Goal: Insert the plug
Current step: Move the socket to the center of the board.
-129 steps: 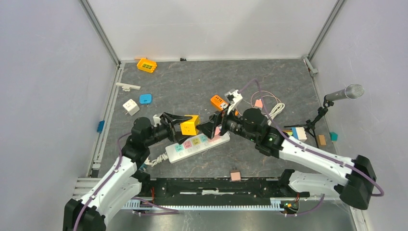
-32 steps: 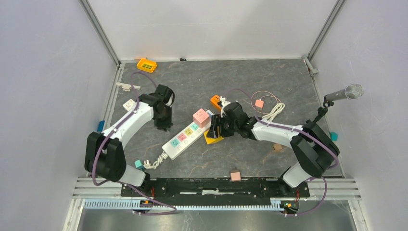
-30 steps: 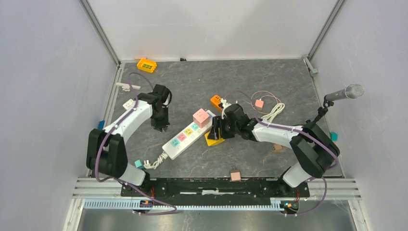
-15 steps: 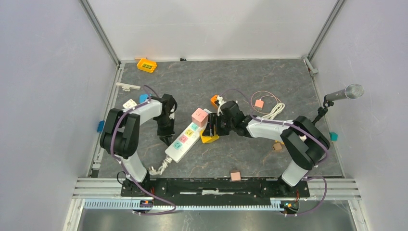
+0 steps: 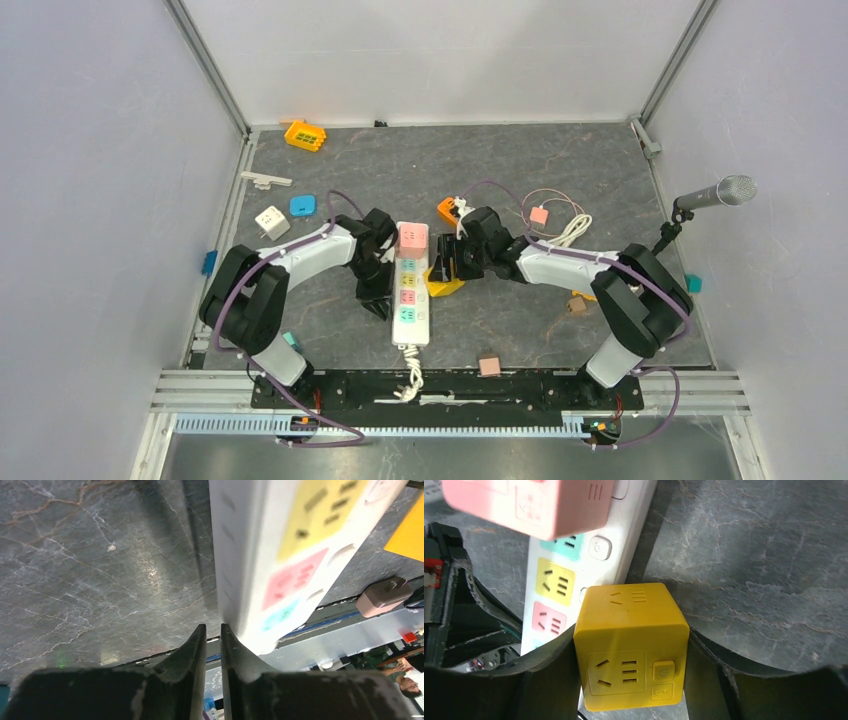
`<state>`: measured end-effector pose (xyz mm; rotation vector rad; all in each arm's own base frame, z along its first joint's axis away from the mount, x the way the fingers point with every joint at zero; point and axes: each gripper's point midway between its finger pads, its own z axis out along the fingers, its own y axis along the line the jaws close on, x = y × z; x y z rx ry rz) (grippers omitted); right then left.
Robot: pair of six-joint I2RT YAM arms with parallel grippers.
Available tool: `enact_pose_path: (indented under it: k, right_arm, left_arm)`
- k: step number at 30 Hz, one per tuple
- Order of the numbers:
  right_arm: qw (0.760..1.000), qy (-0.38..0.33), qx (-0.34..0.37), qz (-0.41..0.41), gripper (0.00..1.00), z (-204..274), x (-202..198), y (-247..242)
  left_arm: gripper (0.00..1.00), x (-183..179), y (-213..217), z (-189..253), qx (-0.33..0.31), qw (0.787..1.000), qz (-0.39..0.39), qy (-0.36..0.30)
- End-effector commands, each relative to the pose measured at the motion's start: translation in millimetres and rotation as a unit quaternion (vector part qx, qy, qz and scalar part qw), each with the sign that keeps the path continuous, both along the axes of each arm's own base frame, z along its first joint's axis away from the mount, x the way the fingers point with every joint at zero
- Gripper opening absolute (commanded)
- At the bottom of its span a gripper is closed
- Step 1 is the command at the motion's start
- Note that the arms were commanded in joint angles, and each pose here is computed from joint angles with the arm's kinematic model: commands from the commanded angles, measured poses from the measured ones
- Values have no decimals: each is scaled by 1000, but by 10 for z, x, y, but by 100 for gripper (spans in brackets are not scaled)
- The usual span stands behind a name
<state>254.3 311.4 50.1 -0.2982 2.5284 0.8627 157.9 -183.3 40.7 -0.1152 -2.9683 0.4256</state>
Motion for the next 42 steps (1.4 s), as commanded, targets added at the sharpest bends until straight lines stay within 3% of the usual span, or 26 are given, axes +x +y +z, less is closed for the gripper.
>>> enact_pose_path:
  k: [1,12,17,23,32,36,42]
  right_arm:
    - [999,-46,0,14,0,323,65,15]
    - [997,-79,-4,2,0,642,55,-118]
    - [998,-60,-2,-9,0,538,-45,-183]
    - [999,-24,-38,-8,0,169,-64,-206]
    - [999,-19,-38,27,0,98,98,161]
    - [998,-20,-40,34,0,106,91,181]
    - [996,-32,-69,37,0,170,80,52]
  left_arm:
    - [24,163,-204,141,-42,999,11,-30]
    - [45,318,413,208,37,994,58,-81]
    - [51,163,424,137,19,996,64,-57]
    - [51,-107,172,-62,-48,994,94,4]
    - [34,-248,-404,-161,-124,988,71,67]
    - [33,-241,-618,-107,-138,987,53,68]
    - [34,-186,-479,-120,-101,993,48,40]
